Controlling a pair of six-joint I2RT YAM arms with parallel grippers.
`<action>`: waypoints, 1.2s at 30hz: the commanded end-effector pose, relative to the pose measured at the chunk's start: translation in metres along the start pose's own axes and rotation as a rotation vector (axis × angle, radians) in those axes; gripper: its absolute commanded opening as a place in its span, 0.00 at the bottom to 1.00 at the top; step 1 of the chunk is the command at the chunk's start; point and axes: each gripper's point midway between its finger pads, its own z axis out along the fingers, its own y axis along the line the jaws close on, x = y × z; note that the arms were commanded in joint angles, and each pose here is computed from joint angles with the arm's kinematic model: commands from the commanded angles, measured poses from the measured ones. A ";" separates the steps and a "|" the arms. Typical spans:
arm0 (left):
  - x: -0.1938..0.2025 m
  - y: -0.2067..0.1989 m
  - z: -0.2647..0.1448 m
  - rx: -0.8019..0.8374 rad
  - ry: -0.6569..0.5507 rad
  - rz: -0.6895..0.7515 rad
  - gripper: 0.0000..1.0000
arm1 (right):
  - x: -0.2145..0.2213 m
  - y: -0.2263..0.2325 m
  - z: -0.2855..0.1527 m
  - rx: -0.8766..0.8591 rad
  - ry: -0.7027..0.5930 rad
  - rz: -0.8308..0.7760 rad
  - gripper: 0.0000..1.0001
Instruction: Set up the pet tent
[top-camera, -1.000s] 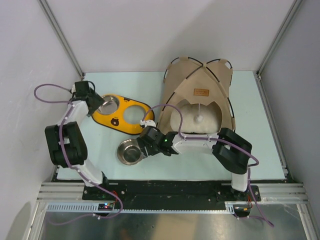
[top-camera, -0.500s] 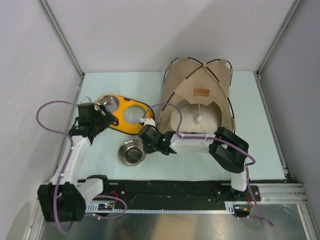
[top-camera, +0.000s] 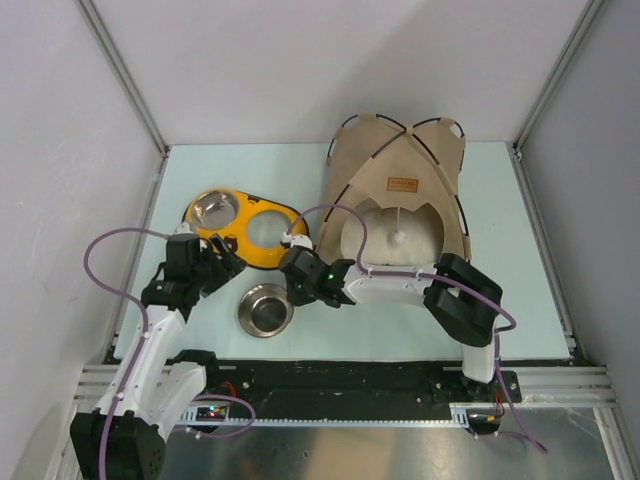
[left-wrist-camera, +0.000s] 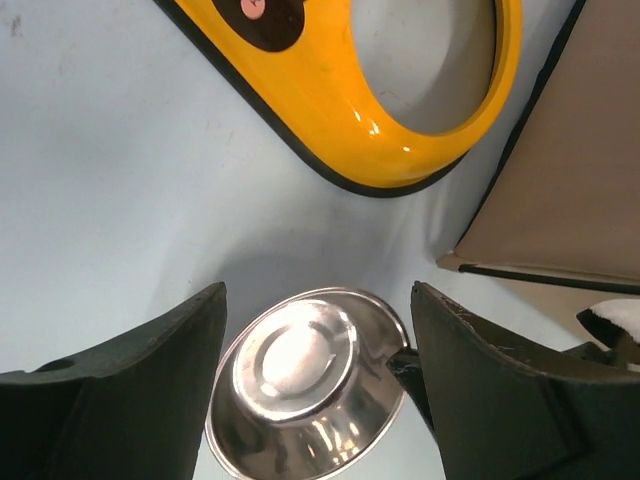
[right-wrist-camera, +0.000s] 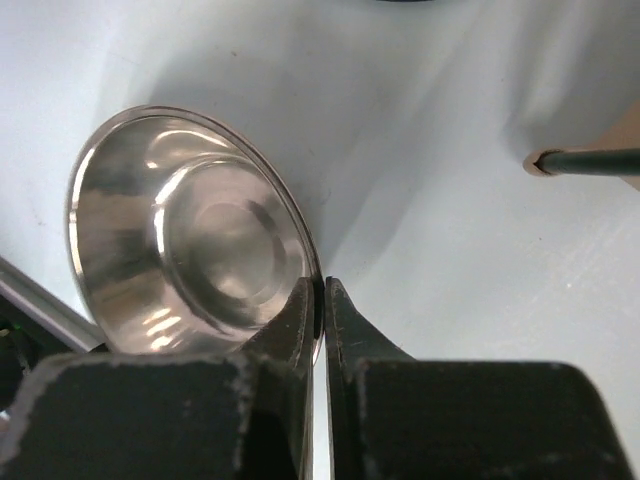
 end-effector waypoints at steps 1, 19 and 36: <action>0.019 -0.010 -0.006 0.071 0.077 0.000 0.78 | -0.052 0.020 -0.045 -0.067 -0.126 0.043 0.00; 0.042 -0.036 -0.025 0.269 0.179 0.075 0.56 | -0.101 0.017 -0.107 -0.145 -0.224 0.121 0.00; 0.007 -0.034 -0.014 0.155 0.093 0.081 0.00 | -0.115 0.016 -0.139 -0.075 -0.349 0.056 0.85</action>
